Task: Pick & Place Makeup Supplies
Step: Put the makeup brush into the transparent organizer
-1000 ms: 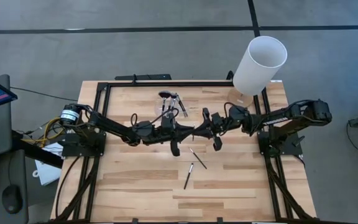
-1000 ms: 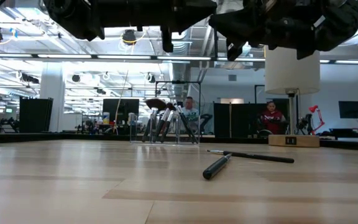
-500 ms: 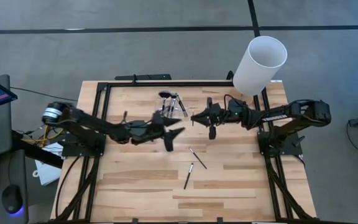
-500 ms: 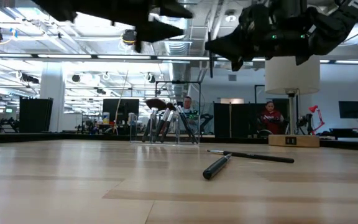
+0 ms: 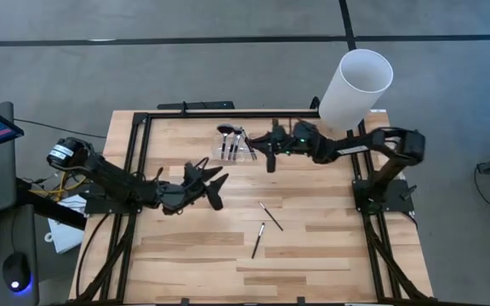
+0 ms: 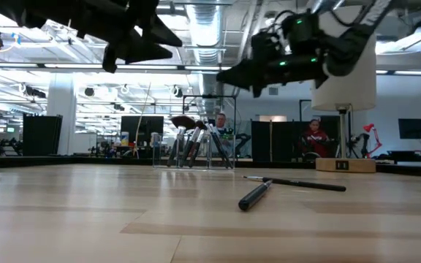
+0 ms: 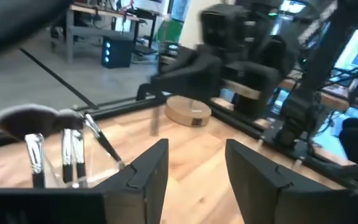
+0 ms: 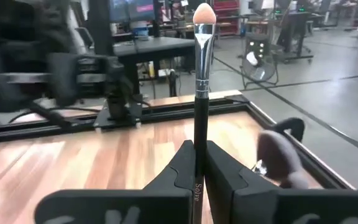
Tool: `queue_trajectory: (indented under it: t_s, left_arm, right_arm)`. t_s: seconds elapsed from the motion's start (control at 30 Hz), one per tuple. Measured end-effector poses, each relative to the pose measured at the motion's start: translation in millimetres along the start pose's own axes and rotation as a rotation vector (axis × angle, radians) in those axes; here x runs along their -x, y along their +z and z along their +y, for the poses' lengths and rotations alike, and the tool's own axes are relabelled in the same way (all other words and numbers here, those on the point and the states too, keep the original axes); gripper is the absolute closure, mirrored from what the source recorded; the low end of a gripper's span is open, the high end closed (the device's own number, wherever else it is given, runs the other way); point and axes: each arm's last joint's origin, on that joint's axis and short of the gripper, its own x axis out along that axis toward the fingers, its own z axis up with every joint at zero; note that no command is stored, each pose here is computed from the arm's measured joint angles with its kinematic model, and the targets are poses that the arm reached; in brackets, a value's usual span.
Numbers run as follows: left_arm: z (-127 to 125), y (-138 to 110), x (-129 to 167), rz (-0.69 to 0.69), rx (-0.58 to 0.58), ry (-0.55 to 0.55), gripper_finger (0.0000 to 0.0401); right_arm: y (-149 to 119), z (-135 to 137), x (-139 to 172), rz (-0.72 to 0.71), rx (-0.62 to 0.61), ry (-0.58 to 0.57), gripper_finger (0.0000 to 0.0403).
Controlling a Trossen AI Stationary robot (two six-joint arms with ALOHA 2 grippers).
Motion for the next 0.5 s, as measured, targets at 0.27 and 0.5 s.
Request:
queue_trajectory:
  t_s: [0.27,0.5]
  left_arm:
    - [-7,-3,9,0.009,0.005,-0.037,0.0266]
    - [-8,-3,10,0.01,0.006,-0.046,0.0278]
  right_arm:
    - [-23,-29,-27,0.055,-0.041,-0.109,0.0396]
    - [-56,-37,-36,0.131,-0.058,-0.171,0.0395]
